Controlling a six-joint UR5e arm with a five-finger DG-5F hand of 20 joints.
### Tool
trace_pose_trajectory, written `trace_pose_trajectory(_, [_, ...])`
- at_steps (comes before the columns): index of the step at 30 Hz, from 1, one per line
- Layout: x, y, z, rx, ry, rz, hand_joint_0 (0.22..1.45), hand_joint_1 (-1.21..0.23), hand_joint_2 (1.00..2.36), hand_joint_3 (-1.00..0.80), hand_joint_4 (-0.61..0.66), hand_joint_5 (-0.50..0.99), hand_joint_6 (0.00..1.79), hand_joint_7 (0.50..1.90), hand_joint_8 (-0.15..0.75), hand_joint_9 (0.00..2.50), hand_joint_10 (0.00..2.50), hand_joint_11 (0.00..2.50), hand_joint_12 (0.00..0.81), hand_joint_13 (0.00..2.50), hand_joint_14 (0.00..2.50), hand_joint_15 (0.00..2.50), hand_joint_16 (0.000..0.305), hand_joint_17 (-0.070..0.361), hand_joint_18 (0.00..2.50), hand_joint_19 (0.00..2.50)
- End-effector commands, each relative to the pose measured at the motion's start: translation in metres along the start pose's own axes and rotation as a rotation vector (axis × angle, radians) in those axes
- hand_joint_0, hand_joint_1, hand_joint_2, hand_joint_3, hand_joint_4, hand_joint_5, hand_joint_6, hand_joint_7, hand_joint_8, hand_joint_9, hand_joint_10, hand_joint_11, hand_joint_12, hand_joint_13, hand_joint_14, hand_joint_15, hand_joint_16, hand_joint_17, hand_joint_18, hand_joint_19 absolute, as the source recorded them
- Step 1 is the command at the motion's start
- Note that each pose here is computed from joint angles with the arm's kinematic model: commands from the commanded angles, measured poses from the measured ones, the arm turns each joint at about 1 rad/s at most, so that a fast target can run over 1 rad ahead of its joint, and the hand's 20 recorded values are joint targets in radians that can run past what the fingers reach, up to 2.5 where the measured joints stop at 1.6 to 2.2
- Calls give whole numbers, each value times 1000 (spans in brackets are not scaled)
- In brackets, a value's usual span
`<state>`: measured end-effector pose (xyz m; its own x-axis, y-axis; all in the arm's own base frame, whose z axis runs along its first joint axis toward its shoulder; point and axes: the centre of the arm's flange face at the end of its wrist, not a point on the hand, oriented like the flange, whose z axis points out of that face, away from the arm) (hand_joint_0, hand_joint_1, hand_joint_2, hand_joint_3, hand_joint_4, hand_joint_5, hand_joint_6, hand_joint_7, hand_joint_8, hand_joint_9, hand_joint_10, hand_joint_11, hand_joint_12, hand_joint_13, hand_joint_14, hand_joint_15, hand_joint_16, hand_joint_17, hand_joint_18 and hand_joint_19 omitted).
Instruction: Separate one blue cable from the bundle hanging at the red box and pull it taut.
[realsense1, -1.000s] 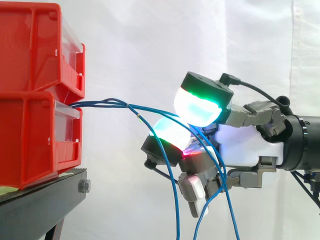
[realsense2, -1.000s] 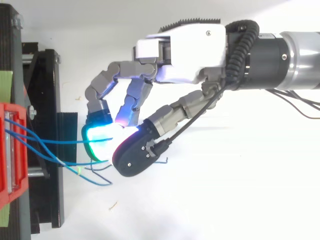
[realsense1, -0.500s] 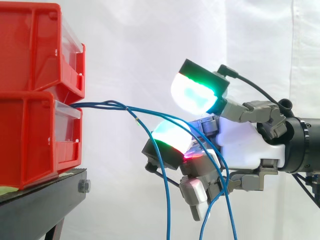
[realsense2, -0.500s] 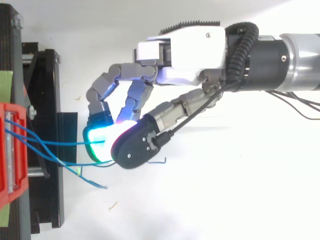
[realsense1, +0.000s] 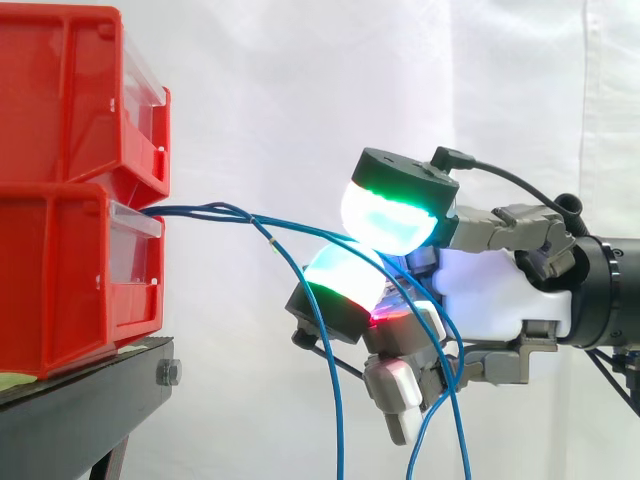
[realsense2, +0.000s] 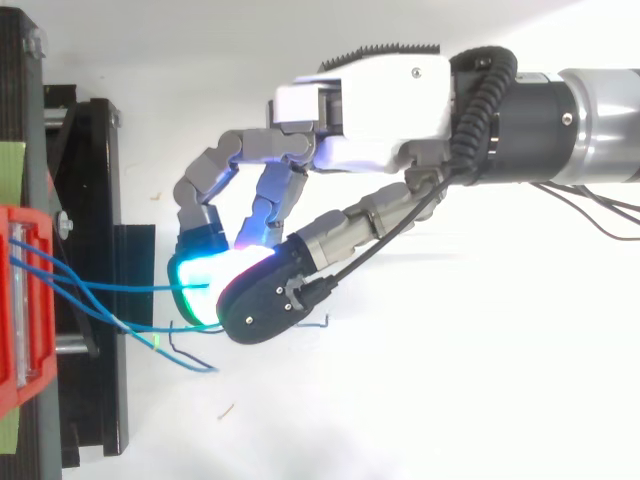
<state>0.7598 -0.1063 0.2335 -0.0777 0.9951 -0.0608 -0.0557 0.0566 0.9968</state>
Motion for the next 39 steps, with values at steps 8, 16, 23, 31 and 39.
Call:
trace_pose_trajectory(8, [2, -6, -3, 11, -4, 11, 737, -814, 1009, -392, 90, -212, 899, 1104, 361, 1109, 23, 1125, 434, 1086, 25, 660, 52, 118, 978, 520])
trace_pose_trajectory(16, [3, -6, -3, 11, -2, 15, 572, -558, 1000, -500, 172, -134, 868, 1317, 368, 1328, 25, 1122, 447, 1136, 24, 658, 51, 116, 1001, 539])
trace_pose_trajectory(23, [0, -5, -4, 12, -7, 14, 597, -463, 1000, -500, 165, -123, 862, 1335, 364, 1386, 26, 1132, 450, 1173, 24, 663, 51, 114, 1017, 541])
trace_pose_trajectory(31, [-2, -5, -4, 10, -5, -6, 618, -571, 1010, -385, 159, -128, 857, 1346, 374, 1348, 26, 1136, 453, 1165, 22, 665, 51, 115, 1016, 546])
trace_pose_trajectory(39, [-3, -3, -4, 4, -7, -57, 613, -705, 1018, -258, 184, -149, 870, 1317, 381, 1277, 25, 1162, 446, 1137, 24, 675, 52, 116, 996, 548])
